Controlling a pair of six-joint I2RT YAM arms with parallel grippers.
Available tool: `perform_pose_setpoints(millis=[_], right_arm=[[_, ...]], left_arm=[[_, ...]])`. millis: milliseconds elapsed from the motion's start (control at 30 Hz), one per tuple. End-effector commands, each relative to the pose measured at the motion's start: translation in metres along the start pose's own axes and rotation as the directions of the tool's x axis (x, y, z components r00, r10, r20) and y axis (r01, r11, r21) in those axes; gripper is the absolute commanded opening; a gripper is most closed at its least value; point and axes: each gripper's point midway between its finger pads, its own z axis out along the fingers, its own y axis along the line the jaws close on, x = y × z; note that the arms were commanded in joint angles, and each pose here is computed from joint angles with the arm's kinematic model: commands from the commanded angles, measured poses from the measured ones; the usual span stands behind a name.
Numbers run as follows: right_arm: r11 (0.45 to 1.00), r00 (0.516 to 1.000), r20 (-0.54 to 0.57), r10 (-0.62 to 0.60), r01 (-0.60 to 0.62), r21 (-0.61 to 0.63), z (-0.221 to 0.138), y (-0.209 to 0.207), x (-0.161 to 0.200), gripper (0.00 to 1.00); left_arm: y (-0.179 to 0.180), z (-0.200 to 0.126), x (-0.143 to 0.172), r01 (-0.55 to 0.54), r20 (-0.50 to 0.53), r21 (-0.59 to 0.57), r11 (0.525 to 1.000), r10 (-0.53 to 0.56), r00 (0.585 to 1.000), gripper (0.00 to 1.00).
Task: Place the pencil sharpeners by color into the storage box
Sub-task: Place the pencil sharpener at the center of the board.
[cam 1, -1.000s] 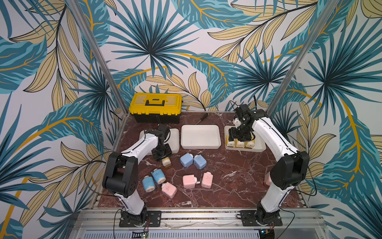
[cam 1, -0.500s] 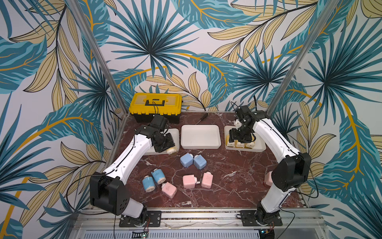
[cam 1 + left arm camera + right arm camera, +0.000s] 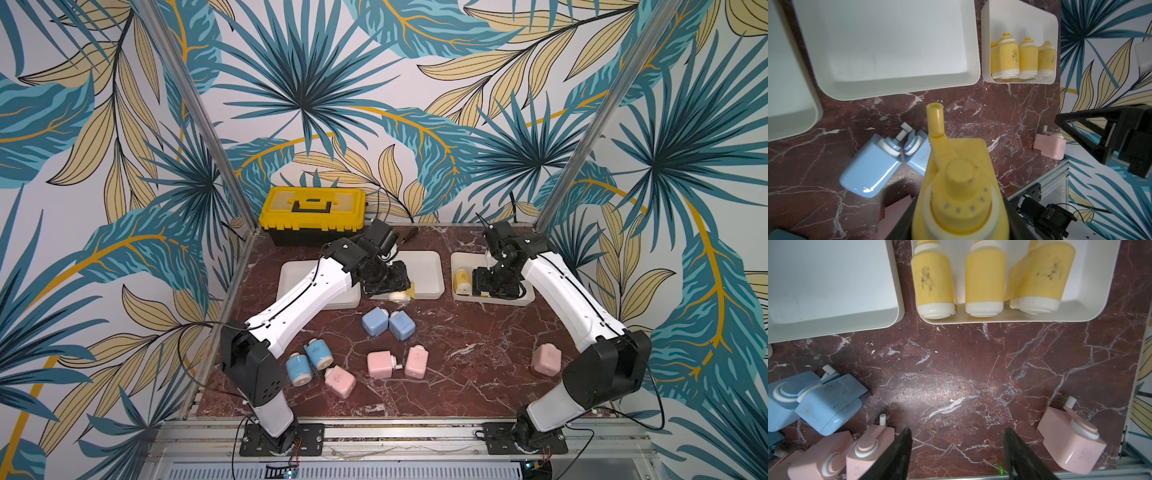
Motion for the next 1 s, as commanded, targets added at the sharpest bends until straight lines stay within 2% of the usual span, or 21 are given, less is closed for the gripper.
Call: perform_pose_setpoints(millis=[0,167,433,733,967], right_arm=[[0.992,0.996,0.030,0.090,-0.092,0.086,-0.008,-0.025,0.016,0.71],[0.968,0.981,0.063,0.184,-0.192,0.160,-0.010,-0.052,0.039,0.72],[0.947,0.957,0.151,0.248,-0.272,0.171,-0.011,-0.070,0.060,0.72],[0.954,0.962,0.096,0.255,-0.267,0.140,0.008,-0.059,0.061,0.73],[0.958,0.965,0.079,0.251,-0.260,0.120,0.017,-0.052,0.059,0.73]], left_arm=[[-0.031,0.026,0.010,-0.066,-0.052,0.032,0.997,0.067,0.996,0.43],[-0.064,0.085,0.024,-0.082,-0.136,0.038,0.996,0.086,0.987,0.40],[-0.057,0.151,0.038,-0.054,-0.196,-0.050,0.997,0.043,0.980,0.39],[-0.028,0.170,0.045,-0.026,-0.193,-0.161,0.987,-0.006,0.981,0.39],[-0.025,0.177,0.044,-0.014,-0.193,-0.174,0.985,-0.020,0.981,0.39]])
